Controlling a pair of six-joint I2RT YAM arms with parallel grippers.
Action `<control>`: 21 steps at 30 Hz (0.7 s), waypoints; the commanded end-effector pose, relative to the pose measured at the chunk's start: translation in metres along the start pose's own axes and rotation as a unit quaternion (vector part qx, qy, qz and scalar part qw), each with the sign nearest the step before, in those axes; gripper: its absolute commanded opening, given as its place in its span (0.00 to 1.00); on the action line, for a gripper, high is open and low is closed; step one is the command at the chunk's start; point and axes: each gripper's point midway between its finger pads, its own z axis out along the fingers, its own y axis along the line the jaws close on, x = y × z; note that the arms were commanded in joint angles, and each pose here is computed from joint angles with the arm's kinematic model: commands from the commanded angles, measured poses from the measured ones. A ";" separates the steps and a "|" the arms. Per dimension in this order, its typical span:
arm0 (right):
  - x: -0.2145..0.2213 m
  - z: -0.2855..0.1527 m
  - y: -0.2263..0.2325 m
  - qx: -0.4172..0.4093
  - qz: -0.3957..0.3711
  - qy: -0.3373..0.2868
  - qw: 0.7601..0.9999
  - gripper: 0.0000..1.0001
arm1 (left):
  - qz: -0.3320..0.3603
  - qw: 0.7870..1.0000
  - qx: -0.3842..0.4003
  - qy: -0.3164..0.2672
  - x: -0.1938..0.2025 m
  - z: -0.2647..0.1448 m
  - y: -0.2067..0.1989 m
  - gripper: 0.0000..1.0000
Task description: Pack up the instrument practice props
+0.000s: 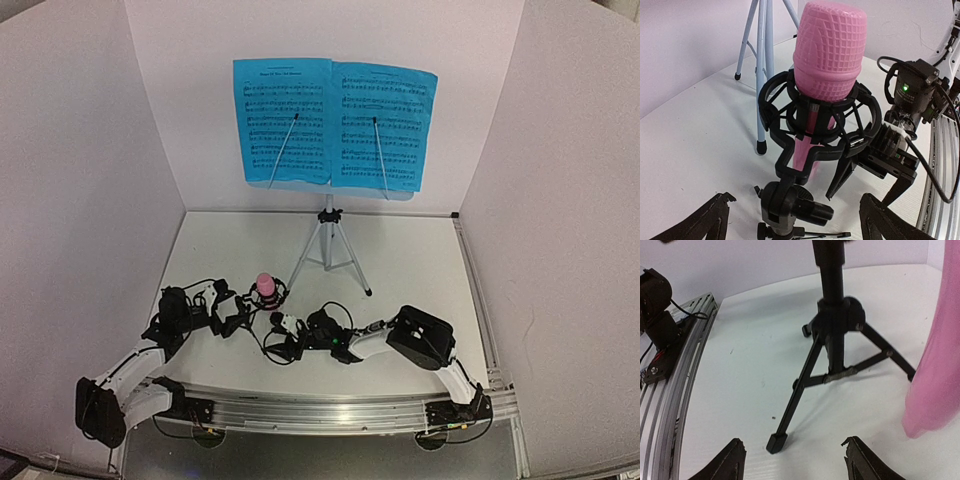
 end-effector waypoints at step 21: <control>-0.222 -0.120 -0.007 0.213 -0.049 -0.039 0.975 0.84 | 0.046 0.998 0.049 0.001 -0.009 0.013 0.004 0.64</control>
